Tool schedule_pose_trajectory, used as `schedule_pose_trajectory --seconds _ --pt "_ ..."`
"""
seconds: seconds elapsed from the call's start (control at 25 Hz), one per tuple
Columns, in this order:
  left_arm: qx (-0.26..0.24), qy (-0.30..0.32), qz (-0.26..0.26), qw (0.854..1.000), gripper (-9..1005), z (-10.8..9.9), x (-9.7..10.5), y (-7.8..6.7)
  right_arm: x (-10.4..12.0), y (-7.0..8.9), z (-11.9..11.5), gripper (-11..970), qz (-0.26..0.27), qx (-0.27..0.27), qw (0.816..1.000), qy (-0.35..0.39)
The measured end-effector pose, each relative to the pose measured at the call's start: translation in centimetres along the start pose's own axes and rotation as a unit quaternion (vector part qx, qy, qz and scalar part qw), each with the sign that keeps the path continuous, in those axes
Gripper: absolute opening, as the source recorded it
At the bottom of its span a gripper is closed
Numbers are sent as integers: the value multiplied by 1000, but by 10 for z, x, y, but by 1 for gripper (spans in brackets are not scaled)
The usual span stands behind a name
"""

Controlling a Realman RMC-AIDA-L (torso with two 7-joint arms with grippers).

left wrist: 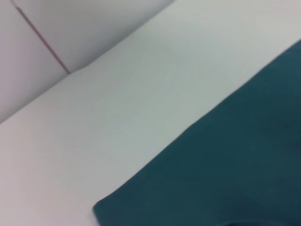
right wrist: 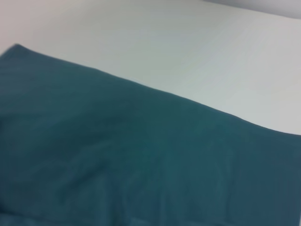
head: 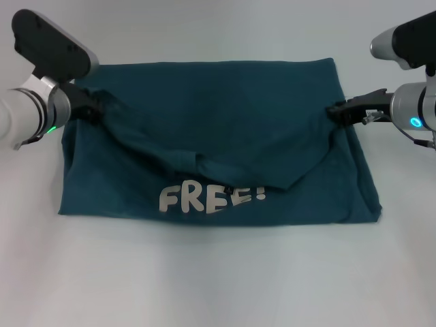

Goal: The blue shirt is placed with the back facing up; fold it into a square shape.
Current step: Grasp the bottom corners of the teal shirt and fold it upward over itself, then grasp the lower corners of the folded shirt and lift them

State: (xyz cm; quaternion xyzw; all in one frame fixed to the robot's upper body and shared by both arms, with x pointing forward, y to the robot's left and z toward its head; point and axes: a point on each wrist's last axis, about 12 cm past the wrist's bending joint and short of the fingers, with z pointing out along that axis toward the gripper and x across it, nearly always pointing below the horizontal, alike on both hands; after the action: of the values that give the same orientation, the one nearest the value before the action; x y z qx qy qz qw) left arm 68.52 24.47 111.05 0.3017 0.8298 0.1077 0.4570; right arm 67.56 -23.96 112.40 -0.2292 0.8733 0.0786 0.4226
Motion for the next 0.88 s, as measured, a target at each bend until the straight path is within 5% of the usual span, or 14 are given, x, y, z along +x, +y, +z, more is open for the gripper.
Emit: schedule_pose_trajectory --seconds 0.28,0.44,0.64,0.88 --pt "5 9 0 1000 279 2 5 -3 -4 4 2 236 -8 2 1000 -1" --pt "19 16 1 1000 356 1 7 -4 -4 8 3 479 -13 -3 1000 2" --pt "32 21 -12 999 452 0 8 -2 -4 10 3 647 -16 -8 1000 3" --pt "77 30 -93 992 671 -24 12 26 -9 10 -11 874 -15 -41 999 12"
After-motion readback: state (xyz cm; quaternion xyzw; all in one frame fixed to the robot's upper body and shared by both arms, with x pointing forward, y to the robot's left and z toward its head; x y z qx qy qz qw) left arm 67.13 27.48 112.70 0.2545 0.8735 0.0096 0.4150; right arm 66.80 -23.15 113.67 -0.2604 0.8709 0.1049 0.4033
